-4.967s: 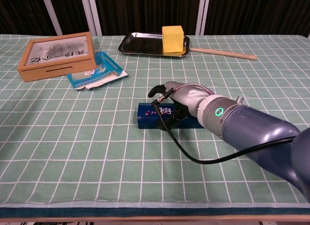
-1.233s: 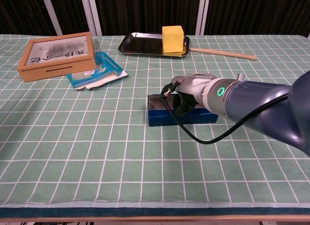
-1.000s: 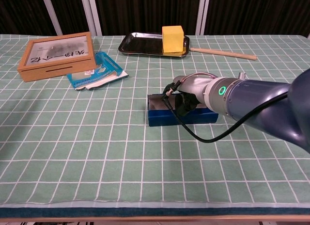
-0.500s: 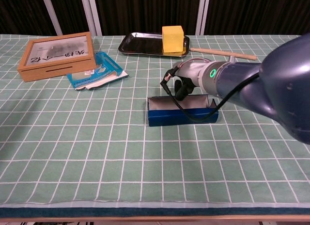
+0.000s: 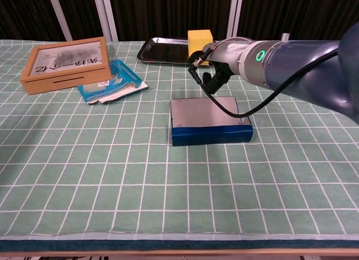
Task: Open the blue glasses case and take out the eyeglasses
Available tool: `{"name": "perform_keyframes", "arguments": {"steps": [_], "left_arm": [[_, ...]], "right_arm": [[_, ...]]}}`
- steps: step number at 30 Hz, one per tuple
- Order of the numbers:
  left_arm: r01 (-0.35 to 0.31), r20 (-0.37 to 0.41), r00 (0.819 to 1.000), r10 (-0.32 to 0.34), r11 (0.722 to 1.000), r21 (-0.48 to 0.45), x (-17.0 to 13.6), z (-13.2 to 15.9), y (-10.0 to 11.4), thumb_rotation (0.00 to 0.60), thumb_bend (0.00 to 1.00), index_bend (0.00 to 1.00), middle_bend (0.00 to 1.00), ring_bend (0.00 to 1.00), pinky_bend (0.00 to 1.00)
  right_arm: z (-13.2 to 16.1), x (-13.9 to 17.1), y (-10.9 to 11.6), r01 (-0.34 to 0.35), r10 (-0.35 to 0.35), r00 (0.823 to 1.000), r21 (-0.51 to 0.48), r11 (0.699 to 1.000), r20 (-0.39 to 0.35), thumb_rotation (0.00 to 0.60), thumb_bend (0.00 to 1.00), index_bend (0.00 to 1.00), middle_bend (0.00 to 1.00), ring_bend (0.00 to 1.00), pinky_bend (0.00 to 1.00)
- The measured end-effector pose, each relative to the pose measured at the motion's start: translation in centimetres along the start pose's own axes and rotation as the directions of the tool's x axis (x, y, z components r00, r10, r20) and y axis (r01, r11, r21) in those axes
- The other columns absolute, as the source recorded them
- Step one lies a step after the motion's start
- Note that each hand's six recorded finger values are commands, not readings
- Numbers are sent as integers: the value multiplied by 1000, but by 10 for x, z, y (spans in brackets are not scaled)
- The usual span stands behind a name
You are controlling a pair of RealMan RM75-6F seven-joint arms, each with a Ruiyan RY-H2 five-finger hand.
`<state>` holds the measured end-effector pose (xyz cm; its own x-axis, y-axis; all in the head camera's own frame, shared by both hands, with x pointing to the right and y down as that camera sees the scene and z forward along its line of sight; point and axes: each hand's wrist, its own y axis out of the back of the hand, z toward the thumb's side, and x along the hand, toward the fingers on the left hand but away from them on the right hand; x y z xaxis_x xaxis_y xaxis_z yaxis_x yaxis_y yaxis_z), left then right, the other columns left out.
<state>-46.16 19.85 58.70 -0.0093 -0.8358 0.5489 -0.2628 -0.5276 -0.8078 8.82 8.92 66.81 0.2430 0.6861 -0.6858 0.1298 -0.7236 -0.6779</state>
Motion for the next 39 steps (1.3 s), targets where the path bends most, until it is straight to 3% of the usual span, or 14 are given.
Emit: {"name": "perform_keyframes", "arguments": {"steps": [1, 2, 6, 9, 12, 18, 24, 39], "left_arm": [[0, 1, 1000, 0, 1000, 1, 0, 0, 0, 600, 0, 0, 0, 0, 0], [0, 2, 1000, 0, 1000, 2, 0, 0, 0, 600, 0, 0, 0, 0, 0], [0, 6, 1000, 0, 1000, 8, -1, 1, -1, 600, 0, 0, 0, 0, 0], [-1, 8, 1000, 1, 1000, 11, -1, 1, -1, 600, 0, 0, 0, 0, 0], [-1, 10, 1000, 1, 1000, 14, -2, 2, -2, 600, 0, 0, 0, 0, 0], [1, 7, 1000, -1, 1000, 13, -2, 1, -2, 600, 0, 0, 0, 0, 0], [4, 4, 1000, -4, 1000, 9, -1, 1, -2, 600, 0, 0, 0, 0, 0], [5, 4, 1000, -5, 1000, 6, -1, 1, -2, 600, 0, 0, 0, 0, 0]], "right_arm": [[0, 4, 1, -1, 1, 1000, 2, 1000, -6, 600, 698, 50, 95, 91, 232], [-1, 7, 1, -1, 1, 1000, 4, 1000, -12, 600, 693, 50, 205, 201, 303], [-2, 27, 4, 11, -10, 999, 12, 1000, -53, 600, 687, 52, 533, 588, 658], [-5, 39, 6, 27, -26, 996, 14, 1000, -85, 600, 687, 59, 741, 817, 892], [-10, 53, 2, 20, -18, 994, 12, 1000, -110, 600, 724, 70, 903, 969, 997], [-22, 64, -21, -74, 76, 994, 26, 997, -84, 600, 849, 89, 981, 1000, 1000], [-19, 65, -49, -167, 169, 984, 39, 985, -65, 600, 852, 104, 981, 1000, 1000], [4, 65, -70, -201, 202, 974, 20, 979, -104, 600, 854, 110, 979, 1000, 1000]]}}
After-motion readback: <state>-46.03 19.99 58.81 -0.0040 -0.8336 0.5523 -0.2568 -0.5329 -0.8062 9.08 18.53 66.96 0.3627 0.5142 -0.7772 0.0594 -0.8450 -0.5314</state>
